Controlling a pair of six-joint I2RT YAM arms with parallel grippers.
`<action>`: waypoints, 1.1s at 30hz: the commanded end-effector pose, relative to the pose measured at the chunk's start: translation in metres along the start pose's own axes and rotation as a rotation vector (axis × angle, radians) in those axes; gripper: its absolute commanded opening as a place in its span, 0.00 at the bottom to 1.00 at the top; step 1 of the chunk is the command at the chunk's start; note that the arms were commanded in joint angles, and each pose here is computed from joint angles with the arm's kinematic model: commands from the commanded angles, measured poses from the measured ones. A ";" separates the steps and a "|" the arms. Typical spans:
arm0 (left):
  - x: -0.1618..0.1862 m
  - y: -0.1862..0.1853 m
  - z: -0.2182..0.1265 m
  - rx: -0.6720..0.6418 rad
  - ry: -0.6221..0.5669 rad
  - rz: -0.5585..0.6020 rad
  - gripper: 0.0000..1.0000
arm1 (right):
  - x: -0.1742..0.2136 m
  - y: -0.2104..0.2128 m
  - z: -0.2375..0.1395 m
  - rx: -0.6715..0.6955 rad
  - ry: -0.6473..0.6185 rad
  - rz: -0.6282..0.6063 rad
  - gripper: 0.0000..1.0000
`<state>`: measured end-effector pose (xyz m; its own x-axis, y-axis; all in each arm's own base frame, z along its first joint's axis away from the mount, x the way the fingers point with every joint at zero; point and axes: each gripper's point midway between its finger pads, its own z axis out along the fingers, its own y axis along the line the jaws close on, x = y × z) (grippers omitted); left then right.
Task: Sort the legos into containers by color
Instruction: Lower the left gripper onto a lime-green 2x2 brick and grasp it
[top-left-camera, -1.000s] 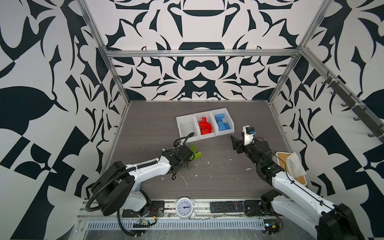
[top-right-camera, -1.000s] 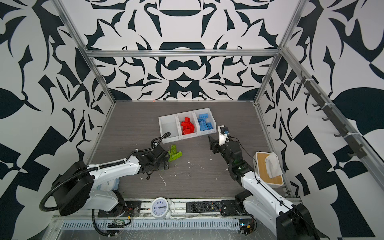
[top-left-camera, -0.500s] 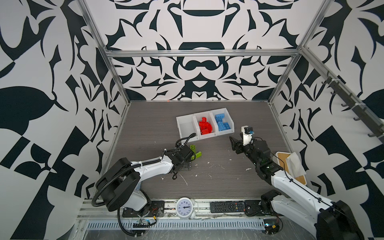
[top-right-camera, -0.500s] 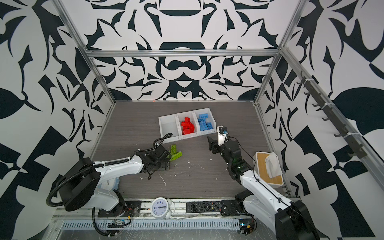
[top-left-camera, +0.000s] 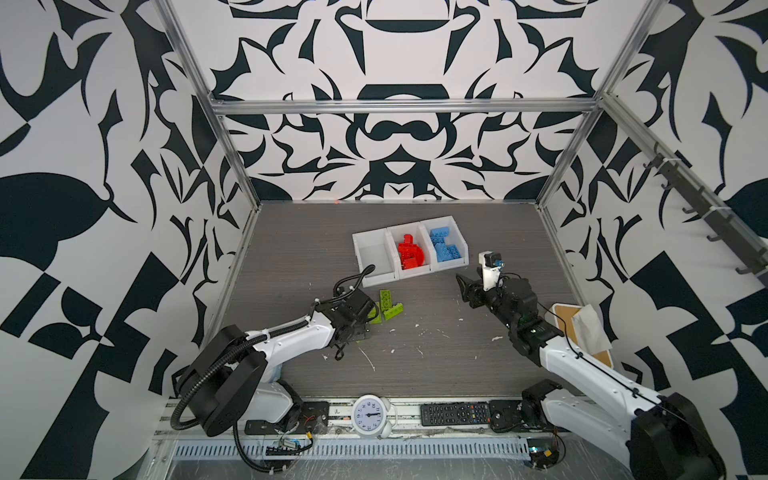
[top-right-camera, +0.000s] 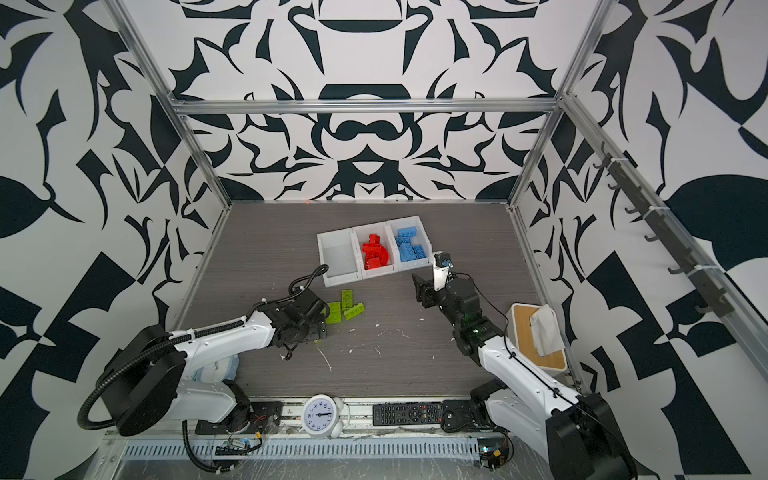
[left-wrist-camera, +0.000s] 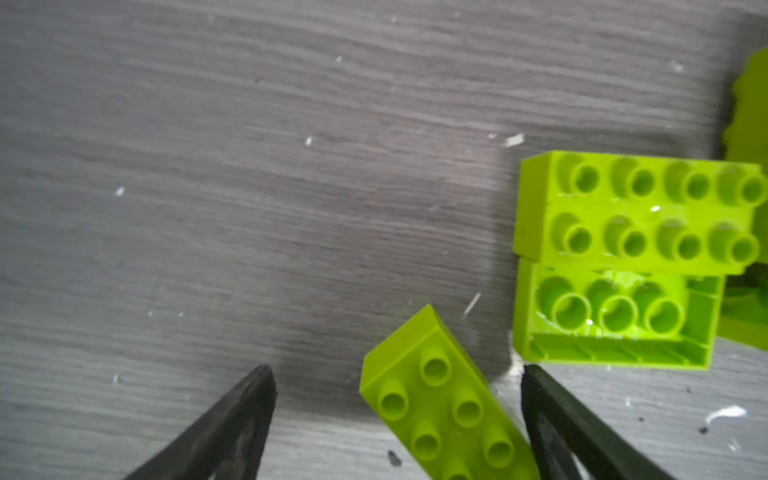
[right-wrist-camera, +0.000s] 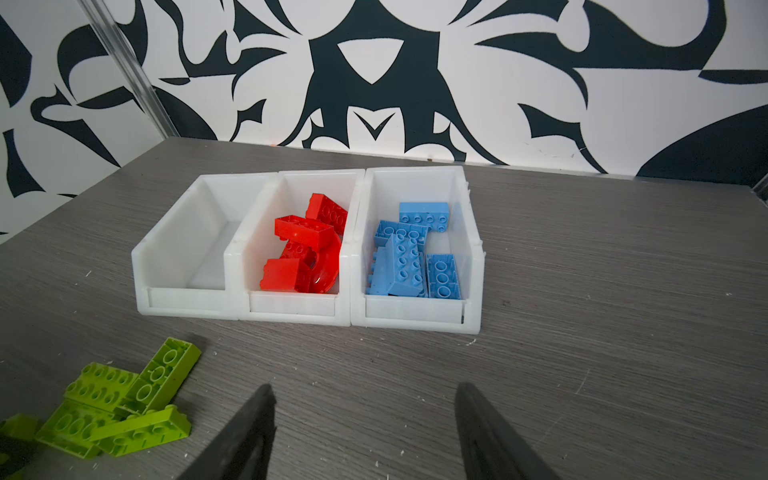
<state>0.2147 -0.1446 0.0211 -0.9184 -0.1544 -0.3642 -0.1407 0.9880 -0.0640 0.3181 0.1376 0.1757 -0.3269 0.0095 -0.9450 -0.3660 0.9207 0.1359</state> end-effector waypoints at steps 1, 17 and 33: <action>0.013 0.005 0.001 -0.005 0.059 -0.033 0.94 | -0.024 0.008 0.001 -0.030 -0.050 0.011 0.70; 0.004 -0.007 0.007 -0.031 0.070 0.044 0.70 | -0.023 0.012 0.004 -0.057 -0.031 0.014 0.70; -0.007 -0.011 -0.001 -0.027 0.042 0.102 0.38 | -0.022 0.015 0.006 -0.072 -0.024 0.021 0.70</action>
<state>0.2204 -0.1551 0.0176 -0.9441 -0.0586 -0.3245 -0.0571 0.9983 -0.0139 0.3178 0.1477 0.1723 -0.3619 0.0116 -0.9321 -0.4031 0.8997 0.1677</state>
